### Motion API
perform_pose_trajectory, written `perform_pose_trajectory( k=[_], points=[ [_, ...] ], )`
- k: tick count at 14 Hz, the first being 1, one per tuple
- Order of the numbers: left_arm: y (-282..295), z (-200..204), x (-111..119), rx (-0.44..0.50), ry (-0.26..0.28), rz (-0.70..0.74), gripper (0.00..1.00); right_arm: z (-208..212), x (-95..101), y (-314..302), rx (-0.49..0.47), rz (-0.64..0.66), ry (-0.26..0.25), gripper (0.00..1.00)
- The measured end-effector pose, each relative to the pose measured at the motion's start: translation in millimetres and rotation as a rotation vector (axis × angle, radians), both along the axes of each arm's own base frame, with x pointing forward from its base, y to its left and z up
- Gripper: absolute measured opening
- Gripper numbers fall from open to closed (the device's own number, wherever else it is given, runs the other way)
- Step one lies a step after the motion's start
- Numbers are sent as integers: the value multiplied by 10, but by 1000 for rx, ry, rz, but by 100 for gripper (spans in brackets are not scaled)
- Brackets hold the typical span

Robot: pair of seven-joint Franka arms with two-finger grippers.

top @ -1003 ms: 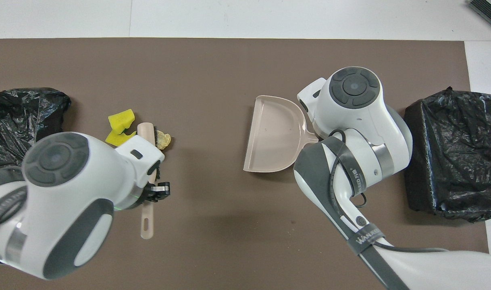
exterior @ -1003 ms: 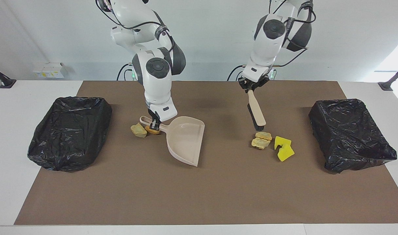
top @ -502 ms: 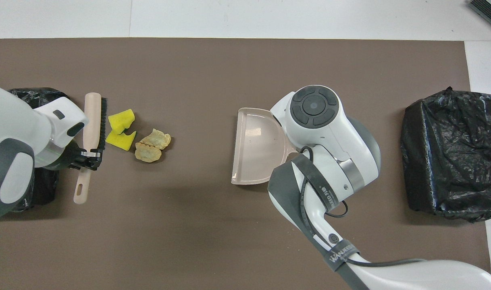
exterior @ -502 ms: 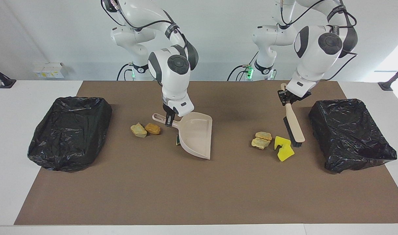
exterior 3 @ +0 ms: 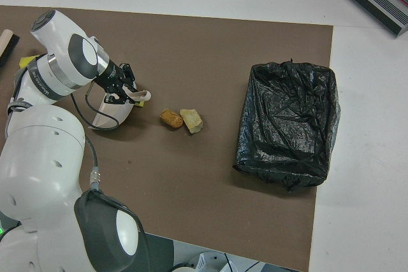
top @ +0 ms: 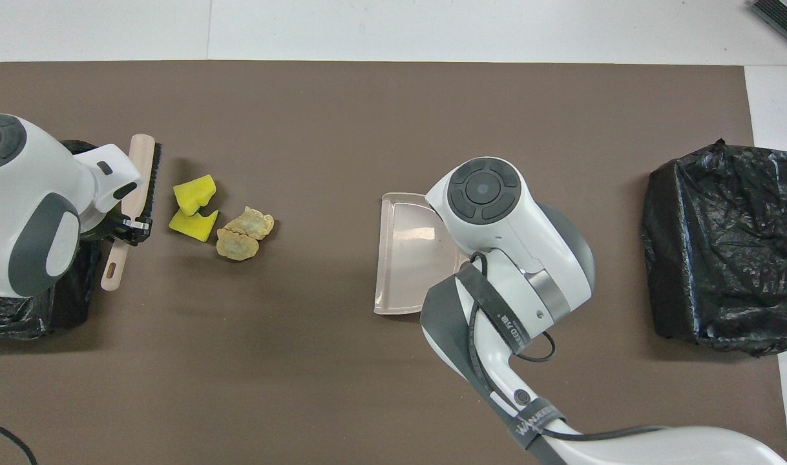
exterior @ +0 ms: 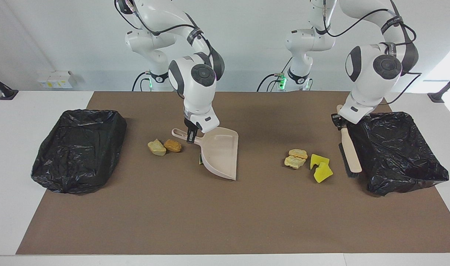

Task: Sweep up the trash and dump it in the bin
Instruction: 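Sweep the sponges and bread into the dustpan with the left gripper's brush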

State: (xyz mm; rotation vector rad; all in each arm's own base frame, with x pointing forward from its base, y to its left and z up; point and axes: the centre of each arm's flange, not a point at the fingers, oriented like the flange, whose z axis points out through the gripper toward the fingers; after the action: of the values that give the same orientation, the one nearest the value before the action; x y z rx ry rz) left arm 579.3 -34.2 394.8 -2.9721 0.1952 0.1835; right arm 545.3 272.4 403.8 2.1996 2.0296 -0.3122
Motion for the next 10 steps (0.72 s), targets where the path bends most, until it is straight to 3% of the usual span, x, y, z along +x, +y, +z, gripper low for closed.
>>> perform_pose_trajectory(
  k=[5, 10],
  points=[
    [0, -414, -137, -4, 49, -15, 26, -19, -76, 91, -21, 34, -9, 31],
    [-170, -462, -398, -34, 78, -23, 26, -25, -75, 117, -19, 44, -22, 31]
  ],
)
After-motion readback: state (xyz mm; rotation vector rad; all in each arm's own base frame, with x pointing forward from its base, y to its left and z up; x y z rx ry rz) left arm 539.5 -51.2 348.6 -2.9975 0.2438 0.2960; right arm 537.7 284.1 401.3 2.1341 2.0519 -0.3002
